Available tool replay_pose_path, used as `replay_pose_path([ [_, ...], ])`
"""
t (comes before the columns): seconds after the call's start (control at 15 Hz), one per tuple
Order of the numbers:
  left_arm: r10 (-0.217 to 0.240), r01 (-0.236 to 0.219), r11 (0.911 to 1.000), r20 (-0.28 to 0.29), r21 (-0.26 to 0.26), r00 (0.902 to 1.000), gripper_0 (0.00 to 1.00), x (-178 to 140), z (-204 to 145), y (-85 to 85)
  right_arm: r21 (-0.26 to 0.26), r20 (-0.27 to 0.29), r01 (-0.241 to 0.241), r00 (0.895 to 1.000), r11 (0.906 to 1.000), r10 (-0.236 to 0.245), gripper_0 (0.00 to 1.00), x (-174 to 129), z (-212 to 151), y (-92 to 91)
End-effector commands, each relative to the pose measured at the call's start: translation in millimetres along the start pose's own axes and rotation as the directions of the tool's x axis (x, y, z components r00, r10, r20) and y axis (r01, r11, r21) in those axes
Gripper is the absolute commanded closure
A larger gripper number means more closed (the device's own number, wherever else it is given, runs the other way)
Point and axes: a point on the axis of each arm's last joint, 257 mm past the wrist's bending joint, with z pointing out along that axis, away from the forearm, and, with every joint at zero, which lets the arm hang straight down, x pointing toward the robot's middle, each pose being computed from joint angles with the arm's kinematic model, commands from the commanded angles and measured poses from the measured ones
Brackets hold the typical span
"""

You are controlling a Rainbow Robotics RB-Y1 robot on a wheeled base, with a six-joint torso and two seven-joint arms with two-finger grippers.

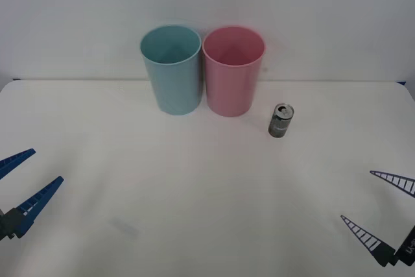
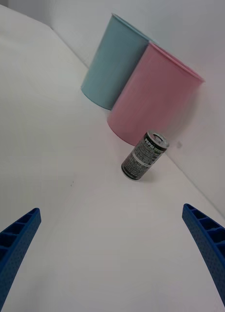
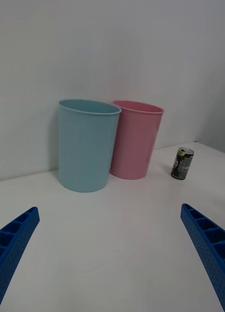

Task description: Grasp the object on the table and drop it into the matching bin: aluminum can to the light blue bin, PET bottle to the pink bin.

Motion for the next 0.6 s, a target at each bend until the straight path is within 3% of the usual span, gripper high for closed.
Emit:
replay_pose_path([
  [0.07, 0.000, 0.000, 1.0000, 0.000, 0.000, 1.0000, 0.00, 0.0, 0.0, 0.0, 0.005, -0.001, 0.019, 1.000, 0.9998, -0.019, 0.00, 0.2, 2.1, -2.7],
  [0.6, 0.000, 0.000, 1.0000, 0.000, 0.000, 1.0000, 0.00, 0.0, 0.0, 0.0, 0.010, -0.004, 0.011, 1.000, 0.9999, -0.011, 0.00, 0.1, 3.3, -5.9],
])
